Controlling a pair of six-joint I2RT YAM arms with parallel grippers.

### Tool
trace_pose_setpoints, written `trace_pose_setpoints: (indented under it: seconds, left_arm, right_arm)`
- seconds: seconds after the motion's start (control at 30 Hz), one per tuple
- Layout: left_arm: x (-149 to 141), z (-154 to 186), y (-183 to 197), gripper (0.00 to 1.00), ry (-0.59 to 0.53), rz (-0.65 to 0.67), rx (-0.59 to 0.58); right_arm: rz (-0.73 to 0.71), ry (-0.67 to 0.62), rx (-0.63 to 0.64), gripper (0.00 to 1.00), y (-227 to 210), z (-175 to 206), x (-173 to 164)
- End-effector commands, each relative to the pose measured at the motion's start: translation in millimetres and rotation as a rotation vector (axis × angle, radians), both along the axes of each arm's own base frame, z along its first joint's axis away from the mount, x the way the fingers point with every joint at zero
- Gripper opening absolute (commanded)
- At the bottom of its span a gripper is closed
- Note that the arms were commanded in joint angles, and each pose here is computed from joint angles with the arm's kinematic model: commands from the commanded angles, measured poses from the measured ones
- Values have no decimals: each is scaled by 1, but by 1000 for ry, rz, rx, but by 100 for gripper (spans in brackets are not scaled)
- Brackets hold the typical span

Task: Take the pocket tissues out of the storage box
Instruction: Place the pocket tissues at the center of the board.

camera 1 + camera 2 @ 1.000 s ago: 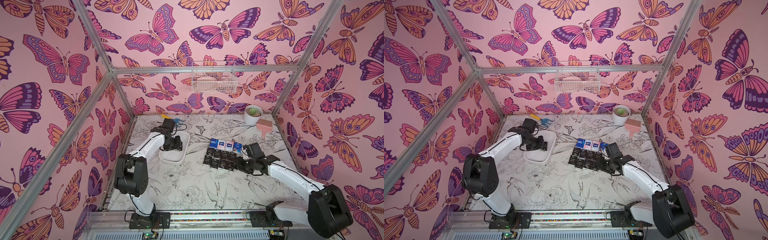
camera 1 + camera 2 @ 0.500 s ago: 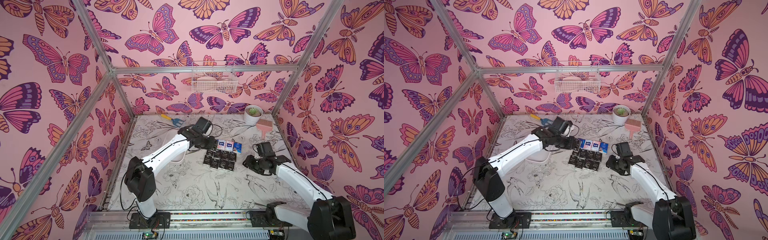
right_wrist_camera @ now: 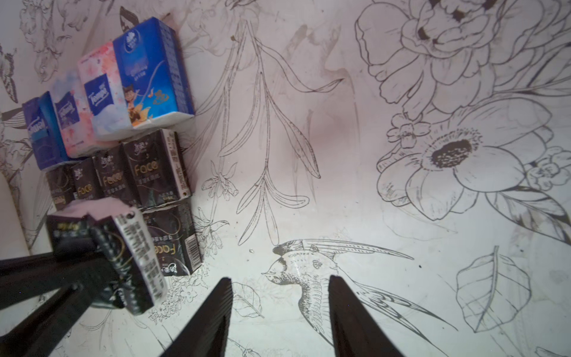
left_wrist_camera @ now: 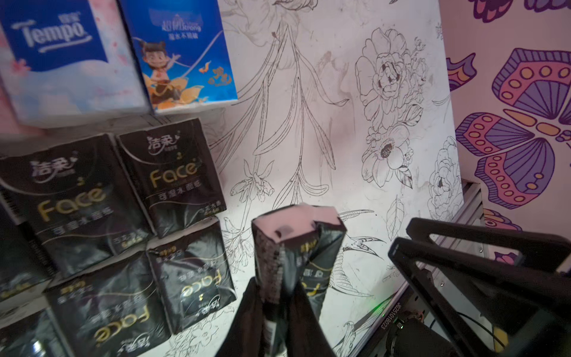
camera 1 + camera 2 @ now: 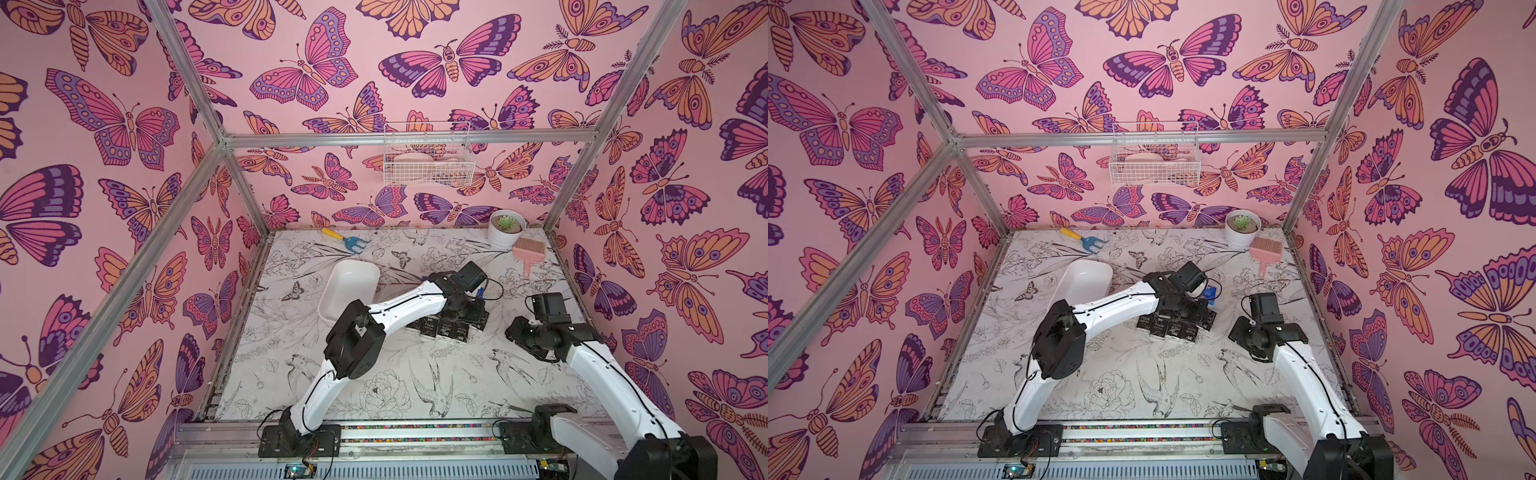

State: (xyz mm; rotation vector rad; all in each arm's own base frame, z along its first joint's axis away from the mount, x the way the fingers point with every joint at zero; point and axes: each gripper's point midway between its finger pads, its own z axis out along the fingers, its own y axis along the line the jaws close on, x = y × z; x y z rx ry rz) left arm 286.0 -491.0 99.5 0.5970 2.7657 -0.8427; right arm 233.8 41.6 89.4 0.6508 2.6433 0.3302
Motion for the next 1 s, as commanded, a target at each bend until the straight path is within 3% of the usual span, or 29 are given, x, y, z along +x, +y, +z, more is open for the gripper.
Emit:
trace_pose_setpoints:
  seconds: [0.0,0.4,0.57,0.77,0.97]
  left_arm:
    - [-7,-10,-6,12,45,12,5]
    - [-36,-60,-12,16,113,11,89]
    - [-35,-64,-15,21,124,20,86]
    - [-29,-34,-11,35,111,28,38]
    - [-17,12,7,37,63,36,-21]
  right_arm:
    - [-6,19,-34,54,-9,-1,-8]
    - [24,56,-18,54,-4,-11,-18]
    - [36,53,-4,54,-2,-10,-20]
    - [65,46,80,55,14,-15,-19]
    - [67,44,161,54,27,-23,-10]
